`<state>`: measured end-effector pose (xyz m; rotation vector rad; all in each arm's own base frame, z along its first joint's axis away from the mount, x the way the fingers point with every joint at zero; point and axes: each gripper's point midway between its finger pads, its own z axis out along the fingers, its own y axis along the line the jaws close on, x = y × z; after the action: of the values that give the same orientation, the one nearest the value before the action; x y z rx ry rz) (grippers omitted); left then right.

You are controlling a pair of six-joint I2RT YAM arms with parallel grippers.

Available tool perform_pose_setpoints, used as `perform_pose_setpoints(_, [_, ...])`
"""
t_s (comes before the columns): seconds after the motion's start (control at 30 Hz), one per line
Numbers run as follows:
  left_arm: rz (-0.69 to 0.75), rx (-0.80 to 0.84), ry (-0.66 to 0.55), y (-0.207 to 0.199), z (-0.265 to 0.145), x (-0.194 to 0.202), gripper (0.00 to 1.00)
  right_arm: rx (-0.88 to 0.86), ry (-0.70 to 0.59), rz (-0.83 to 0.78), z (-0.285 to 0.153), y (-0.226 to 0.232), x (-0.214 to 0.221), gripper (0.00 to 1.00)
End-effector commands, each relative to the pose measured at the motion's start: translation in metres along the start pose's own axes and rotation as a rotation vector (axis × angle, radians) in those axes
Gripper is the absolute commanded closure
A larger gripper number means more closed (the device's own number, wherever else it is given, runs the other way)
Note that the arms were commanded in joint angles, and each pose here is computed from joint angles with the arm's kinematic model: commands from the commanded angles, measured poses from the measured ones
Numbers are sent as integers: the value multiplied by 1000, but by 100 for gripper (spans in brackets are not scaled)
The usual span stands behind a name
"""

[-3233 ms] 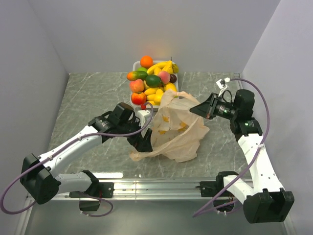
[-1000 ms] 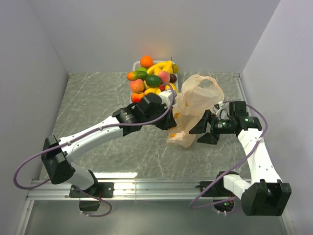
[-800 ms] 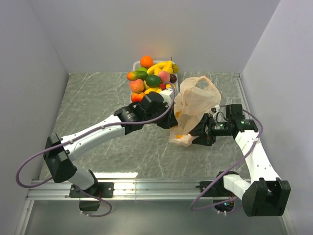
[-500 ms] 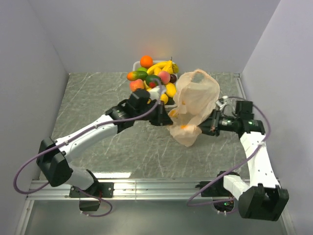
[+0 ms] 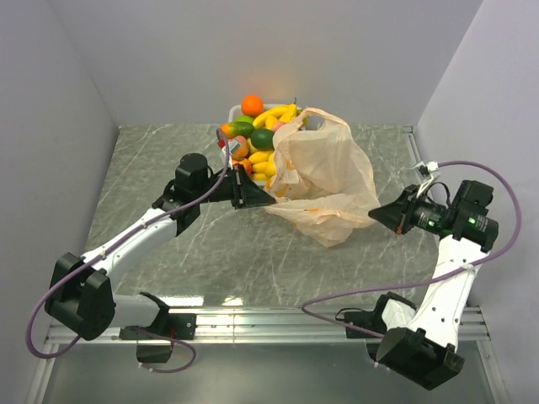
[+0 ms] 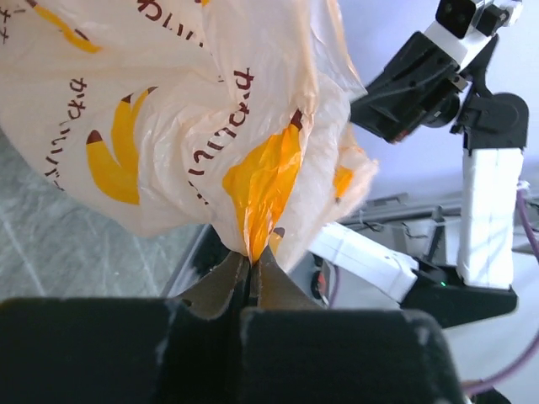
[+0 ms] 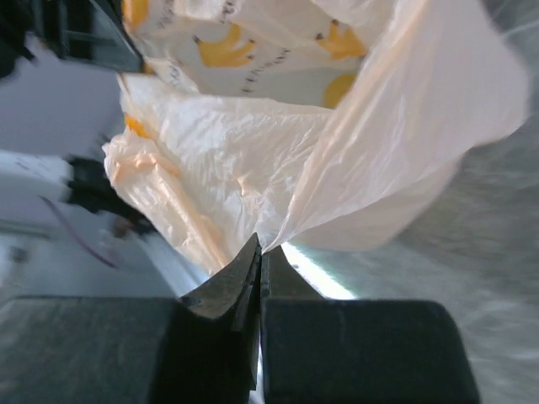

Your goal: Place the fake fruits into the plastic bag and tie a complex knot

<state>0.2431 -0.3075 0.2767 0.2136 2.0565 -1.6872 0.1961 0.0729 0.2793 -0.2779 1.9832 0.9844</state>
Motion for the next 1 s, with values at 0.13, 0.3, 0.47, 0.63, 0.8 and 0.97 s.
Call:
perform_pose_setpoints(0.13, [161, 228, 65, -47, -5, 8, 100, 117, 73, -326, -24, -12, 8, 73])
perform_pose_setpoints(0.3, [327, 275, 160, -70, 16, 38, 100, 158, -18, -191, -24, -17, -27, 24])
perform_pose_setpoints(0.47, [341, 300, 181, -64, 27, 43, 100, 204, -67, -1, -18, -44, -43, 12])
perform_pose_setpoints(0.63, [357, 328, 168, -67, 31, 41, 100, 343, 20, 58, -8, -89, -16, 5])
perform_pose_setpoints(0.8, [365, 345, 148, -71, 30, 40, 100, 344, 170, 109, -1, -99, 22, 5])
perform_pose_setpoints(0.97, [366, 367, 138, -76, 29, 38, 100, 255, 253, 168, 19, -98, 36, 4])
